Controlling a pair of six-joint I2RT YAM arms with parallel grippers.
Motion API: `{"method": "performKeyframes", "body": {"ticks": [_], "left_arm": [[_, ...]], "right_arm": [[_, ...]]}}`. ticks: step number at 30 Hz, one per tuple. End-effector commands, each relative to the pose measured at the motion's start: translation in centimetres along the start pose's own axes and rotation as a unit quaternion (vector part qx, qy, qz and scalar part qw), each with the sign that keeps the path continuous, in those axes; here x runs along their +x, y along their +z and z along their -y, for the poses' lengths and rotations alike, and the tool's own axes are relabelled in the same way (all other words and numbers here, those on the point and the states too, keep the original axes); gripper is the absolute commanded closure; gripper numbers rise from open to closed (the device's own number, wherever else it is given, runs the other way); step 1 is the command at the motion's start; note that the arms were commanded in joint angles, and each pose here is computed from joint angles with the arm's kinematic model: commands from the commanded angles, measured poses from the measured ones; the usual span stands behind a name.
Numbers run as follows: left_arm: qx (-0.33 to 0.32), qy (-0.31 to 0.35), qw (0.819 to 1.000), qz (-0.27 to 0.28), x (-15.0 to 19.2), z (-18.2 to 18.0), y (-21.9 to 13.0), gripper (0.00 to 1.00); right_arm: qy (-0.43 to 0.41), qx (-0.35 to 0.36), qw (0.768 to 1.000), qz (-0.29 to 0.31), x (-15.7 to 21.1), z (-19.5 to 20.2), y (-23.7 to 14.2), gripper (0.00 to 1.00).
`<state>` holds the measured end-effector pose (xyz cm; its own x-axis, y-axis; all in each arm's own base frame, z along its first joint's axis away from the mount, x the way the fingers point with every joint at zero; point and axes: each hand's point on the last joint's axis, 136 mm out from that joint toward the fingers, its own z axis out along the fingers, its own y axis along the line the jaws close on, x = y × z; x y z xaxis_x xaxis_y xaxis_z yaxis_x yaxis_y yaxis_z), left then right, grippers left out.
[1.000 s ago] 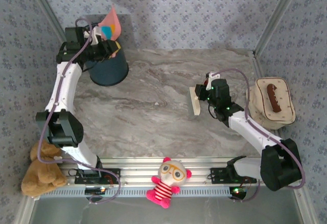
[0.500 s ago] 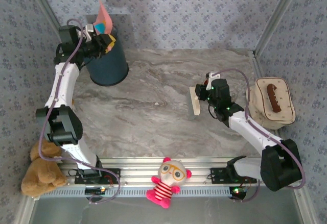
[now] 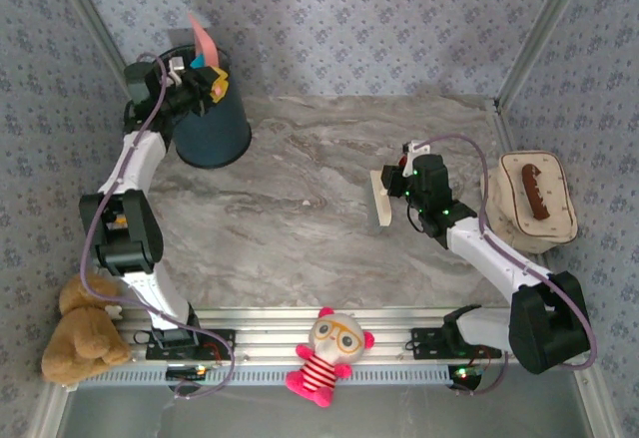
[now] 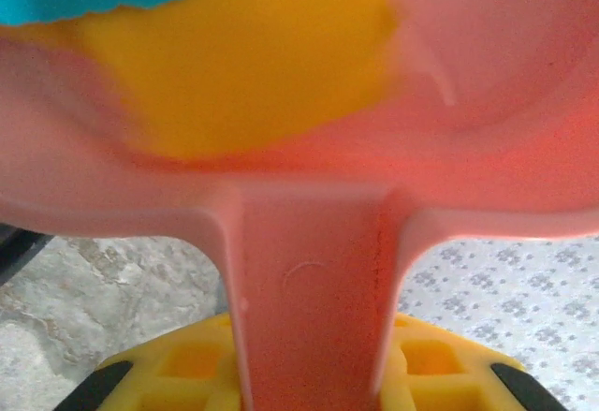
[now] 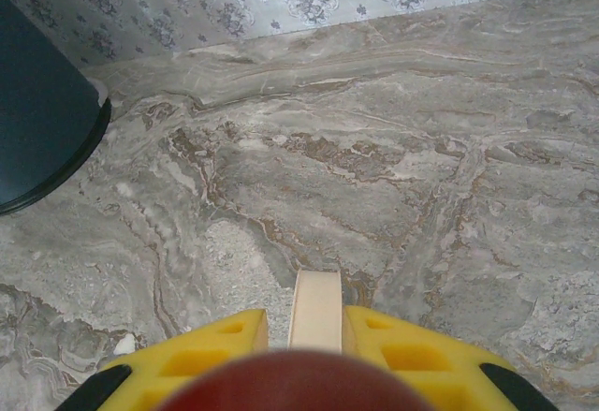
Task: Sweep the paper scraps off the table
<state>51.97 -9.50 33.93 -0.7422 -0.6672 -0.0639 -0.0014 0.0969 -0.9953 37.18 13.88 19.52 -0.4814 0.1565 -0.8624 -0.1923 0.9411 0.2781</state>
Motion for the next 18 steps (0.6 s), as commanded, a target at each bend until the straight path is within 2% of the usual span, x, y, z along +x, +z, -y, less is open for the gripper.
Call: {"method": "performKeyframes", "body": {"ticks": [1,9,18], "left_arm": [[0.061,0.002,0.998,0.007,-0.6,3.0,-0.5,1.0],[0.135,-0.055,0.989,0.006,-1.3,4.2,-0.3,1.0],[0.175,-0.094,0.98,0.013,-1.7,4.9,-0.9,1.0]], "right_arm": [[0.011,-0.005,1.0,0.022,-1.7,-0.3,-0.7,1.0],[0.011,-0.005,1.0,0.02,-1.6,-0.2,-0.6,1.0],[0.013,-0.008,1.0,0.021,-1.6,-0.3,-0.6,1.0]]}}
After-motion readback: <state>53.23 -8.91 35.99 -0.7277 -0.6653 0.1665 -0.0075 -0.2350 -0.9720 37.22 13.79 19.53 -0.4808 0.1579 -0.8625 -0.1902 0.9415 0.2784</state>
